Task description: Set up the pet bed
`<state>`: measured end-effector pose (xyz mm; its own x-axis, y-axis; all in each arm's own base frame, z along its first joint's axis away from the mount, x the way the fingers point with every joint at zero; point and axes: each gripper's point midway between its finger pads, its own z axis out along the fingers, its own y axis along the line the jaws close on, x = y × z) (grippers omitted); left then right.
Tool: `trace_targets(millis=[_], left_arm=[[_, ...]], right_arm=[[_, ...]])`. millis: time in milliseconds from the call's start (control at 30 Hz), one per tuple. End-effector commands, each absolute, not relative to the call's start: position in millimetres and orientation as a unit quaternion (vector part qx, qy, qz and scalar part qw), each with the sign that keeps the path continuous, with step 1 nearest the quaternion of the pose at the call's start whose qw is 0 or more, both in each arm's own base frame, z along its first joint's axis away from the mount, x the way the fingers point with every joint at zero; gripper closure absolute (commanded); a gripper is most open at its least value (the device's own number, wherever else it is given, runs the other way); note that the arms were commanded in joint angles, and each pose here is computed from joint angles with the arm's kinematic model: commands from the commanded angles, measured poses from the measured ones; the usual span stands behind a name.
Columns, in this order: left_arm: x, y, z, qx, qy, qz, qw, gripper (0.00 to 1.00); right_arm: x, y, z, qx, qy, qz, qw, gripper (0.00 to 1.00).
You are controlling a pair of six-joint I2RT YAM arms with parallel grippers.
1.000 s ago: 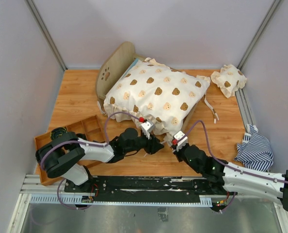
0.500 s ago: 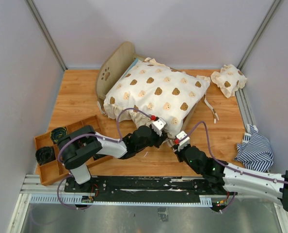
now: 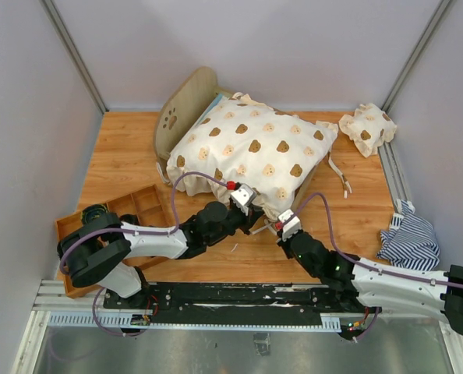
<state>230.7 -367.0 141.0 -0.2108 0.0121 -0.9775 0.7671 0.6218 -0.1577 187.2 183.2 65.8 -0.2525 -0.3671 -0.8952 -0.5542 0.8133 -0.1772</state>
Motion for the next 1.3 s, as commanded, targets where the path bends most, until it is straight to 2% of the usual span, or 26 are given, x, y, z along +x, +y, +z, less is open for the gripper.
trace_targets(millis=[0, 333, 567, 667, 867, 1000, 1200, 1267], left_arm=[[225, -369, 154, 0.265, 0.693, -0.358, 0.566, 1.0], [225, -372, 162, 0.25, 0.7, -0.368, 0.559, 1.0], [231, -370, 159, 0.23, 0.716, -0.358, 0.554, 1.0], [234, -371, 162, 0.213, 0.721, -0.367, 0.547, 1.0], [248, -369, 153, 0.192, 0.75, -0.341, 0.533, 0.98], [253, -368, 148, 0.162, 0.773, -0.348, 0.505, 0.9], [256, -336, 144, 0.054, 0.804, -0.388, 0.448, 0.64], [249, -327, 146, 0.054, 0.799, -0.393, 0.452, 0.59]], right_arm=[[205, 187, 91, -0.251, 0.785, 0.078, 0.561, 1.0], [218, 200, 103, -0.237, 0.786, 0.061, 0.567, 1.0], [223, 213, 98, -0.396, 0.697, 0.013, 0.598, 1.0], [225, 210, 95, -0.431, 0.679, -0.019, 0.594, 1.0], [218, 223, 109, -0.5, 0.603, -0.011, 0.622, 1.0], [219, 220, 113, -0.524, 0.577, -0.031, 0.625, 1.0], [214, 221, 116, -0.539, 0.556, -0.006, 0.632, 1.0], [215, 221, 116, -0.542, 0.553, -0.008, 0.633, 1.0]])
